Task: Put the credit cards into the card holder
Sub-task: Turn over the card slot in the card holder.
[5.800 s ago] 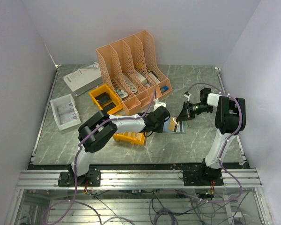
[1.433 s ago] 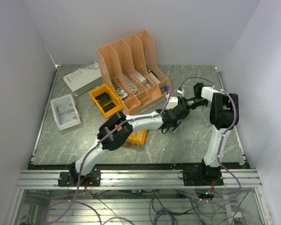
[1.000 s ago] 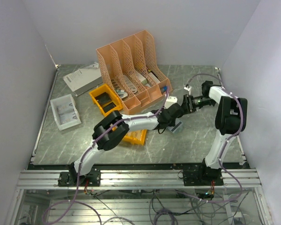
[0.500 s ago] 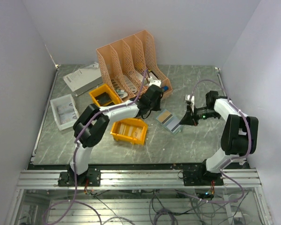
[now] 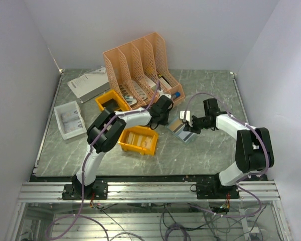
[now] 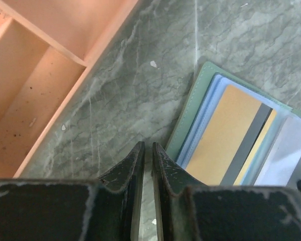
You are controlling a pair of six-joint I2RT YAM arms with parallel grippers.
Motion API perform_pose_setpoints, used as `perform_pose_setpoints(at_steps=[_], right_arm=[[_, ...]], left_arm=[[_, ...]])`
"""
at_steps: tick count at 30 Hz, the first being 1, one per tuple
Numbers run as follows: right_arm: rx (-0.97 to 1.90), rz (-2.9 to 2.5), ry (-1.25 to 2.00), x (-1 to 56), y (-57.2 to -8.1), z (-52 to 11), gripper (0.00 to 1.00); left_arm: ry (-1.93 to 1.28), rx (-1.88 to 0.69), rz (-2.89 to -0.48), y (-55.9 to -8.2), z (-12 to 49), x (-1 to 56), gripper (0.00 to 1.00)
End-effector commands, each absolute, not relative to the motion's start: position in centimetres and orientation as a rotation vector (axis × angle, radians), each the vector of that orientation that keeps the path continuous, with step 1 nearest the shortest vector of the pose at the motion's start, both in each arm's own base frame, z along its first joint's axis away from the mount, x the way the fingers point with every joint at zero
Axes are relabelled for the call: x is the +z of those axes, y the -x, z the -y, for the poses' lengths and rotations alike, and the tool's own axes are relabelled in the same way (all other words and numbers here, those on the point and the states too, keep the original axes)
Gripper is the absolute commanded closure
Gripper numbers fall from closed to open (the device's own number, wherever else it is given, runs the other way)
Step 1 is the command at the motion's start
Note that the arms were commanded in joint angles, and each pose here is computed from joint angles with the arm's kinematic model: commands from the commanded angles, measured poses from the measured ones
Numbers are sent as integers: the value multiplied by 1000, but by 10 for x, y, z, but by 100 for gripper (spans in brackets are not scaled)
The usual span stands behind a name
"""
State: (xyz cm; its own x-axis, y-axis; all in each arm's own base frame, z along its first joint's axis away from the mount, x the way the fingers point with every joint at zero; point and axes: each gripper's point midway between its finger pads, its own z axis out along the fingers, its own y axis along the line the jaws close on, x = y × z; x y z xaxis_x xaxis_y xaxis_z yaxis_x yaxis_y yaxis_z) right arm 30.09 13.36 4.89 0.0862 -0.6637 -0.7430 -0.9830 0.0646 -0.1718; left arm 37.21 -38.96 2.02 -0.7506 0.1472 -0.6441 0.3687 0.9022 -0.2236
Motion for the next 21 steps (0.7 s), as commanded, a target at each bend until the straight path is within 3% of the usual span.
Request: perform_pose_setpoints(at_steps=[1, 21], right_arm=[[408, -1675, 1666, 42, -332, -131, 100], [353, -1796, 1661, 17, -339, -123, 100]], left_arm=[[-392, -501, -2453, -367, 395, 13, 77], [-384, -671, -2492, -320, 406, 5, 78]])
